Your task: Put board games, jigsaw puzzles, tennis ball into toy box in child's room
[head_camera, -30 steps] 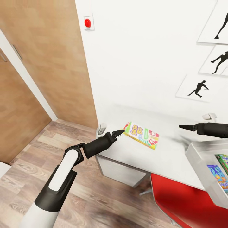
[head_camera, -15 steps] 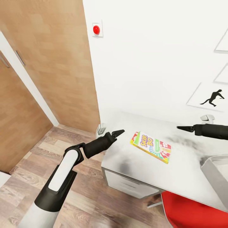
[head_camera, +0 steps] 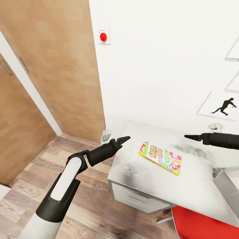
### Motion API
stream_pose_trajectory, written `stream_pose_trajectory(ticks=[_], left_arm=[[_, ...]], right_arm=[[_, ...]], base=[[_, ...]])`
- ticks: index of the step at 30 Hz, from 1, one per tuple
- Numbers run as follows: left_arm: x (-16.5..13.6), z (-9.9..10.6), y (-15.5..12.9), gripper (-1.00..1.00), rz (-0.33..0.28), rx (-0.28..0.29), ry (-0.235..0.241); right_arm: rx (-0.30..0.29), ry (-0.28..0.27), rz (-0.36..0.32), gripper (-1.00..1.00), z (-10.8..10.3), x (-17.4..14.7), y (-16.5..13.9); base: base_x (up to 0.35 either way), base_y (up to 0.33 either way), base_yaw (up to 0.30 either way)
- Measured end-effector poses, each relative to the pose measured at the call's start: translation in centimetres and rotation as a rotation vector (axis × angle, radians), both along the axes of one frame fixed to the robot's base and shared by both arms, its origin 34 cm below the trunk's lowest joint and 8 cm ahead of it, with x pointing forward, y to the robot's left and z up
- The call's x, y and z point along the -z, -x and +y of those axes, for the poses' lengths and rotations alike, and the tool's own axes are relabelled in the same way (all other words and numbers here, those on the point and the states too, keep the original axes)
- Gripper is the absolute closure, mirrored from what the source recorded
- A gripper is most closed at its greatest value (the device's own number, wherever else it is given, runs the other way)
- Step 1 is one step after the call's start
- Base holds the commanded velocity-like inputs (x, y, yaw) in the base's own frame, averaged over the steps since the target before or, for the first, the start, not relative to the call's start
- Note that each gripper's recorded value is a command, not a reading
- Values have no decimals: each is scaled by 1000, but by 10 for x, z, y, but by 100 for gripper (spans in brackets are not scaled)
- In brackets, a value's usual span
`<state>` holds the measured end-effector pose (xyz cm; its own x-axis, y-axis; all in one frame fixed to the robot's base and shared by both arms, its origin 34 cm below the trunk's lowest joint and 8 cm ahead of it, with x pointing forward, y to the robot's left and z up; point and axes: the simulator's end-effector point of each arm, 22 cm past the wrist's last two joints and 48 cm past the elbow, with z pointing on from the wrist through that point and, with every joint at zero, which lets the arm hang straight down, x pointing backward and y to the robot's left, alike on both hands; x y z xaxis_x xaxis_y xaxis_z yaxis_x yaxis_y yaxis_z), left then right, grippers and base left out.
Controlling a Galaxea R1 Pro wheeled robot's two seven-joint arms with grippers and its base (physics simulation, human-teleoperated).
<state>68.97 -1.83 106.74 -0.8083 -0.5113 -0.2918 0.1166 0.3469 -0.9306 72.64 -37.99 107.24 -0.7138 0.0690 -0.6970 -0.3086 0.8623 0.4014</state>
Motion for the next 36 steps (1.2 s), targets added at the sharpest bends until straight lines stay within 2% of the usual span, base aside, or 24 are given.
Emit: stream_pose_trajectory(ticks=[15, 23, 36], left_arm=[[-13, 1, 1, -100, -23, -1, 0], [-15, 2, 1, -100, -27, -4, -2], [-10, 13, -1, -100, -26, -16, -22]], right_arm=[[20, 3, 17, -100, -2, 6, 9], [69, -13, 59, -100, -1, 29, 8], [100, -35, 127, -100, 0, 61, 18]], base=[[4, 3, 0], [0, 0, 0], [17, 13, 0]])
